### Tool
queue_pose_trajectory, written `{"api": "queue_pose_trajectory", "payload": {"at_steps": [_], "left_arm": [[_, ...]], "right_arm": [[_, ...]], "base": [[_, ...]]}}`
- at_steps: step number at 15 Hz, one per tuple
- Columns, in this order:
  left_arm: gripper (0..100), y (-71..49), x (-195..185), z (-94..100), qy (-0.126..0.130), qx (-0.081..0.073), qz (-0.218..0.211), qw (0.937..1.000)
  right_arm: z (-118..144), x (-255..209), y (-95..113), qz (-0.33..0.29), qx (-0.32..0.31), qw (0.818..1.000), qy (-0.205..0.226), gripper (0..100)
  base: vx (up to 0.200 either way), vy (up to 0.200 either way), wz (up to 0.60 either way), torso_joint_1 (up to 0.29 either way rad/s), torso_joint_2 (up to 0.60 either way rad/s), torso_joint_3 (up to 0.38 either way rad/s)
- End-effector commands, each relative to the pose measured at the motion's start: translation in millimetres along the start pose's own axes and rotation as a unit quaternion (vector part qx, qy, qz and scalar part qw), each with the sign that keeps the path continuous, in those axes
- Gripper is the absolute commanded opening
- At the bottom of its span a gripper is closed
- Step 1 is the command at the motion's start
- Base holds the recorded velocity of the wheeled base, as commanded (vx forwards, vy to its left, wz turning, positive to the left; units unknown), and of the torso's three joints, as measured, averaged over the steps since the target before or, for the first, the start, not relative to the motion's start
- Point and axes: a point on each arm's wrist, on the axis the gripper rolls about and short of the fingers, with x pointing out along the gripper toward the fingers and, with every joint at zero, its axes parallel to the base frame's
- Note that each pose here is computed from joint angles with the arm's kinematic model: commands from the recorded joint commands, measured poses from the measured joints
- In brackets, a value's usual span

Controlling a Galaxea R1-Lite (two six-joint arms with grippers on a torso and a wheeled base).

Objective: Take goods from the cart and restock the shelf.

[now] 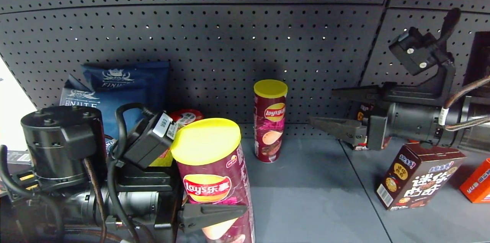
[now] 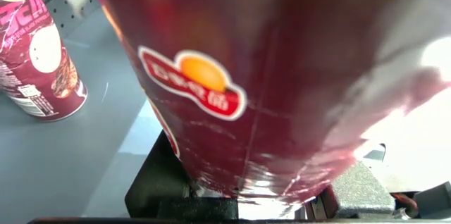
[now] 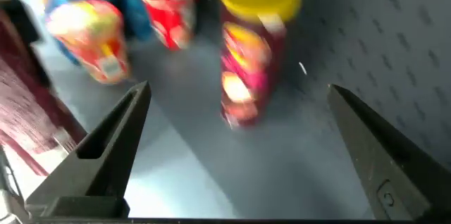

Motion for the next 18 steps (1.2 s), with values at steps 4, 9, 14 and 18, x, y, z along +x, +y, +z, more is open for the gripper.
{"api": "queue_pose_trajectory", "payload": {"at_steps": [4,9,14,18], "left_arm": [[0,-1.4,-0.3,-2.8,0.003,-0.003,-0.002,1.0],[0,-6.3,-4.2,-9.1,0.008,-0.009,-0.004,0.9999],[0,-6.4,-4.2,-9.5,0.009,-0.01,-0.004,0.9999],[0,-6.0,-3.8,-10.2,0.01,-0.011,-0.004,0.9999]], "right_arm": [[-8.3,22.8,-8.3,0.055,-0.013,0.998,0.004,100],[-13.1,47.8,-26.0,0.067,-0.034,0.997,0.009,100],[-33.0,65.8,-44.9,0.076,-0.027,0.996,0.028,100],[-45.3,76.3,-51.3,0.1,-0.029,0.994,0.025,100]], "base": [[0.0,0.0,0.0,0.0,0.0,0.0],[0.0,0.0,0.0,0.0,0.0,0.0],[0.0,0.0,0.0,0.0,0.0,0.0],[0.0,0.0,0.0,0.0,0.0,0.0]]}}
